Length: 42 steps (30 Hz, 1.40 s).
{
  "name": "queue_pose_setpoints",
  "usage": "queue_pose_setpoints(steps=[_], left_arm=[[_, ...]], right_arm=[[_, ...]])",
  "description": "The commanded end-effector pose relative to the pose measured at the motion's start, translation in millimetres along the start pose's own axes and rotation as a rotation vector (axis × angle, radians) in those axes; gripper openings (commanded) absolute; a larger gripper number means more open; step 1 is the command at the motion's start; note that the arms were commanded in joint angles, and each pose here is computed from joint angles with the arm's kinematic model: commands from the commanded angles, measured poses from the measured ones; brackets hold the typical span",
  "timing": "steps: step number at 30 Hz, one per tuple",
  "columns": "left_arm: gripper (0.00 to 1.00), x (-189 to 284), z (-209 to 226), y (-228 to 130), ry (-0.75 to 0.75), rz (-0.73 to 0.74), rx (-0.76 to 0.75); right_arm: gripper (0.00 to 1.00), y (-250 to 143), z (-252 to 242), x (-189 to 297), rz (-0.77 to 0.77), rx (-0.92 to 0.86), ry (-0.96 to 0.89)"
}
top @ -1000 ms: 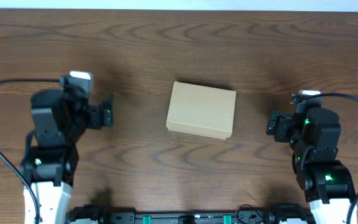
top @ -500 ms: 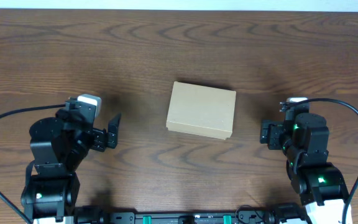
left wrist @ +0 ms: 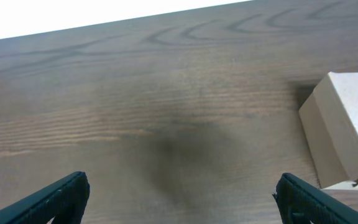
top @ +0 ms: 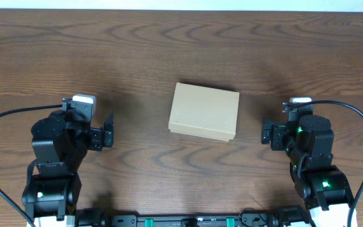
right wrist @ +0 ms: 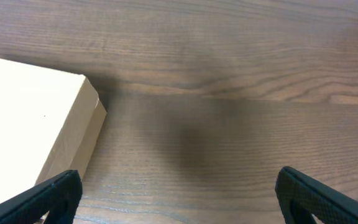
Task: Pack container
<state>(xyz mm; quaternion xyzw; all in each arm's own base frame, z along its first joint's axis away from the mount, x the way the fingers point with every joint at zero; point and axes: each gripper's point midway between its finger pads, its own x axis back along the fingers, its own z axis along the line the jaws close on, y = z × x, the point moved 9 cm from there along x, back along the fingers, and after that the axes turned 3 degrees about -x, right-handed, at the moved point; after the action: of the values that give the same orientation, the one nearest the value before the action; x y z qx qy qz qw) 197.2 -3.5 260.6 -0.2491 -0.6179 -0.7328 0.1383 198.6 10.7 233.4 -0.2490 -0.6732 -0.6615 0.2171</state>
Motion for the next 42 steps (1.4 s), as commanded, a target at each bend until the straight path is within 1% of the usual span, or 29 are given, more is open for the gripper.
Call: queue_pose_setpoints(steps=[1,15,19,21,23,25,29,33,38,42], left_arm=[[0.95,-1,2,-4,0.016,0.034,-0.003],[0.96,3,-5,-33,-0.029,0.225,0.023],[0.95,4,-6,-37,-0.035,0.253,0.027],[0.95,4,-7,-39,-0.038,0.265,0.028],[0.95,5,-7,-40,-0.04,0.272,0.029],[0.95,5,-7,-40,-0.04,0.272,0.029],[0.95,5,-7,-41,-0.04,0.274,0.029],[0.95,5,-7,-41,-0.04,0.274,0.029],[0.95,5,-7,-41,-0.04,0.274,0.029],[0.95,5,-7,-41,-0.04,0.274,0.029]], right_arm=[[0.99,0,1,1,-0.007,0.014,-0.006],[0.99,-1,6,1,-0.001,0.015,0.051],[0.99,-1,7,1,0.0,0.015,0.069],[0.99,-5,5,1,0.028,0.021,0.051],[0.99,-4,4,1,0.02,0.021,0.036],[0.99,6,6,1,-0.043,0.014,0.051],[0.99,26,4,3,-0.173,-0.004,0.024],[0.99,38,3,9,-0.27,-0.019,0.002],[0.99,35,-4,32,-0.394,-0.045,-0.012],[0.99,18,-8,46,-0.532,-0.069,-0.009]])
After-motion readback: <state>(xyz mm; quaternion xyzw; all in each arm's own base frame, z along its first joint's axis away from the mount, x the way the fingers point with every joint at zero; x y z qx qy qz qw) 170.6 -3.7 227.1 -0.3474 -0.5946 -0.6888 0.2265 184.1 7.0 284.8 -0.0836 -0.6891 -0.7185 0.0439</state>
